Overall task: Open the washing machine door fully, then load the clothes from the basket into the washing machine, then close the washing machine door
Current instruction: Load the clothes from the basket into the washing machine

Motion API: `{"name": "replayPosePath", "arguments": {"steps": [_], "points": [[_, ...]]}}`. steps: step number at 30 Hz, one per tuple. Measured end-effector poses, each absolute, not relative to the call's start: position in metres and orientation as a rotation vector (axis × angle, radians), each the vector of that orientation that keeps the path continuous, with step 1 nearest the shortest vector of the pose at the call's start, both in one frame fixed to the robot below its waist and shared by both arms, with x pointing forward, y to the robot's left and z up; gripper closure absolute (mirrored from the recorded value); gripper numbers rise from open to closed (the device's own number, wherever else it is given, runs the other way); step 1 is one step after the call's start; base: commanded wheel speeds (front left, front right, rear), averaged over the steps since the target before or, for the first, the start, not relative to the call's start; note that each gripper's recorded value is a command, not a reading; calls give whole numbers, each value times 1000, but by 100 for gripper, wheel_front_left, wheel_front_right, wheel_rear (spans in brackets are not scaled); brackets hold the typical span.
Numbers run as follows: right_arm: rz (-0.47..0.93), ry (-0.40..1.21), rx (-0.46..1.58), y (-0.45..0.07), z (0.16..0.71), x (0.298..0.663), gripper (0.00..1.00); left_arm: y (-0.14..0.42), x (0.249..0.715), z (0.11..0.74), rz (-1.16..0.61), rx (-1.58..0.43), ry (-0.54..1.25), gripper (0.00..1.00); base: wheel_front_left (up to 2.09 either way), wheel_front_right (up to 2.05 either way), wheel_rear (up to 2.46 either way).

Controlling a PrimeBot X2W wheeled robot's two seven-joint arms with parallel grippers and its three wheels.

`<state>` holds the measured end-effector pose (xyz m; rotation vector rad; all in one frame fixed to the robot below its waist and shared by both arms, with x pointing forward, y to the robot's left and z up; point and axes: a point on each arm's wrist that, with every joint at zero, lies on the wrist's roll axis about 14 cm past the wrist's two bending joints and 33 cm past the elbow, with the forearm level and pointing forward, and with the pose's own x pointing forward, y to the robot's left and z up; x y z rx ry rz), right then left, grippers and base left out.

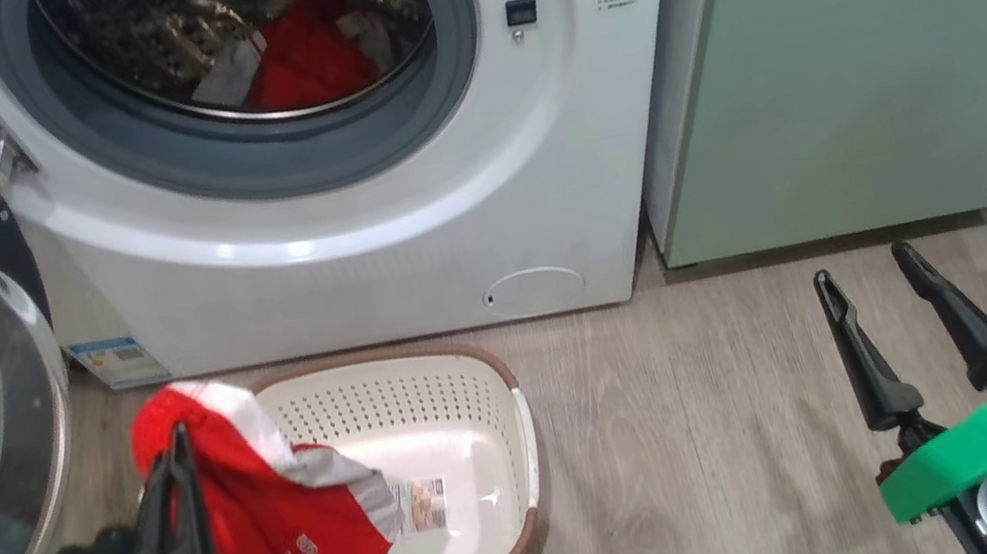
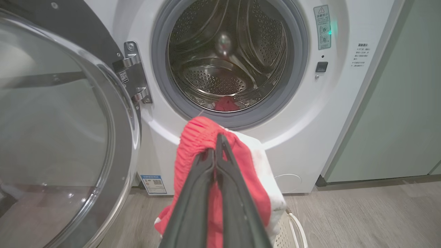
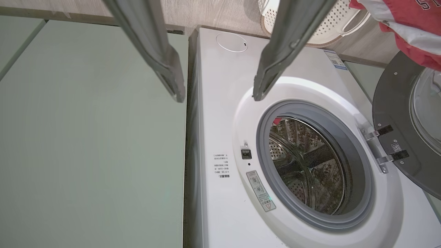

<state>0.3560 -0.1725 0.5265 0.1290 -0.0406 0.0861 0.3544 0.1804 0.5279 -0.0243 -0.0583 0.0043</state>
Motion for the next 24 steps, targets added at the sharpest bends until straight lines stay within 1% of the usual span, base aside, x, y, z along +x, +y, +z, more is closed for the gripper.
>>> {"name": "replayPosePath", "arguments": {"steps": [4, 10, 17, 24], "points": [[89, -27, 129, -171, 522, 361, 0, 176, 371, 527, -9, -24, -53, 100, 0, 0, 0], [95, -14, 130, -169, 517, 378, 0, 162, 414, 526, -44, -59, -66, 100, 0, 0, 0], [85, -6, 133, -172, 505, 403, 0, 133, 489, 525, -122, -106, -76, 100, 0, 0, 0], [35, 11, 160, -186, 482, 416, 0, 102, 568, 502, -199, -139, 11, 100, 0, 0, 0]]}}
